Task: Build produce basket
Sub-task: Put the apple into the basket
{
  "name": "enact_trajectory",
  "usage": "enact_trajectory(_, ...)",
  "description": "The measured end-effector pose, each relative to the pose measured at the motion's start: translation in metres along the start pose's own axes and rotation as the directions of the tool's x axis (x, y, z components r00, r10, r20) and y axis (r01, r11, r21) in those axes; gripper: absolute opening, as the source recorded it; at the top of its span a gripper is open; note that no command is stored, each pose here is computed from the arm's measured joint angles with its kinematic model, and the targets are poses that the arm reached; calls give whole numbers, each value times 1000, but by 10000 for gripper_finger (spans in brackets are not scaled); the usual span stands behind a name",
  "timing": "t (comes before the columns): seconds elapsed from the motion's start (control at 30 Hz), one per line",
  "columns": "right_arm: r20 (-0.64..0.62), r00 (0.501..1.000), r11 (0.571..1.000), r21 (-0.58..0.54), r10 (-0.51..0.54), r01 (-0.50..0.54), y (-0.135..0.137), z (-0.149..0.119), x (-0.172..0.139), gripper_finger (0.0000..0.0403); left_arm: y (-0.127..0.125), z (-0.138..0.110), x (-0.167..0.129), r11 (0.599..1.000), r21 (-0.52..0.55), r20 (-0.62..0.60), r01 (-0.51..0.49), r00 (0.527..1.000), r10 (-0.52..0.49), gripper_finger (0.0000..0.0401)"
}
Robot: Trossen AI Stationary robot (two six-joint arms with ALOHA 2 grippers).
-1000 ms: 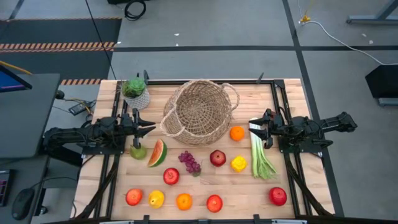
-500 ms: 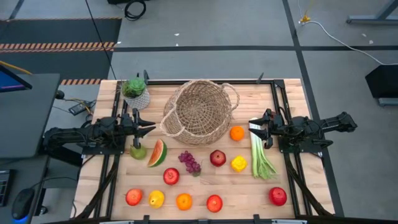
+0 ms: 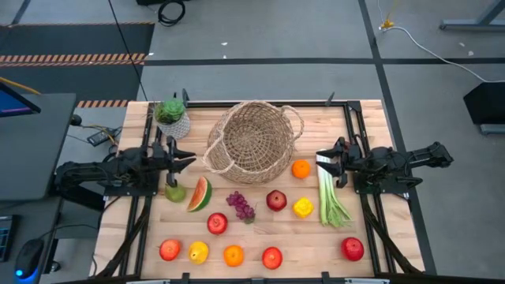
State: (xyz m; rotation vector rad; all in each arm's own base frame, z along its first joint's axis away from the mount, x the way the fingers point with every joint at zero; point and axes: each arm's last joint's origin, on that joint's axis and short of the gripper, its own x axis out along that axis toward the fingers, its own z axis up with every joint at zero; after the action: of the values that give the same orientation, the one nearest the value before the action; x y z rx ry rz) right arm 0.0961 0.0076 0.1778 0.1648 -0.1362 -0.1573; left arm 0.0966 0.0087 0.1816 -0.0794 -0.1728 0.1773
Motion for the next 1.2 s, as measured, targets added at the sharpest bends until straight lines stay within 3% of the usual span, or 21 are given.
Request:
enact_trajectory(0.2,31,1000,1000,15,4,-4,0,3,0,191,-2,37,-2,998,66,81,-6,997,1,112)
enact_trajectory(0.33,44,999,1000,19,-21,20,0,4,0,191,-3,48,3,996,90,-41,-22,999,26,137)
enact_trajectory(0.5,87,996,999,33,-21,18,0,9,0,191,-4,27,13,993,115,-251,-15,967,43,166)
enact_trajectory(0.67,196,980,999,20,-36,32,1,23,-2,191,-1,19,19,983,156,-286,-95,949,137,181)
enact_trajectory(0.73,161,981,994,27,-111,108,-1,30,-3,193,-2,20,20,984,152,-276,-95,952,135,185)
enact_trajectory(0.87,-23,964,964,-12,-267,266,-4,50,-10,200,-2,24,21,984,147,-242,-97,961,131,187)
enact_trajectory(1.0,-170,913,929,-61,-371,366,-6,77,-19,205,-3,29,22,985,142,-222,-98,966,128,188)
enact_trajectory(1.2,-349,804,873,-106,-480,476,-3,118,-23,220,-5,61,26,986,131,-184,-101,975,124,188)
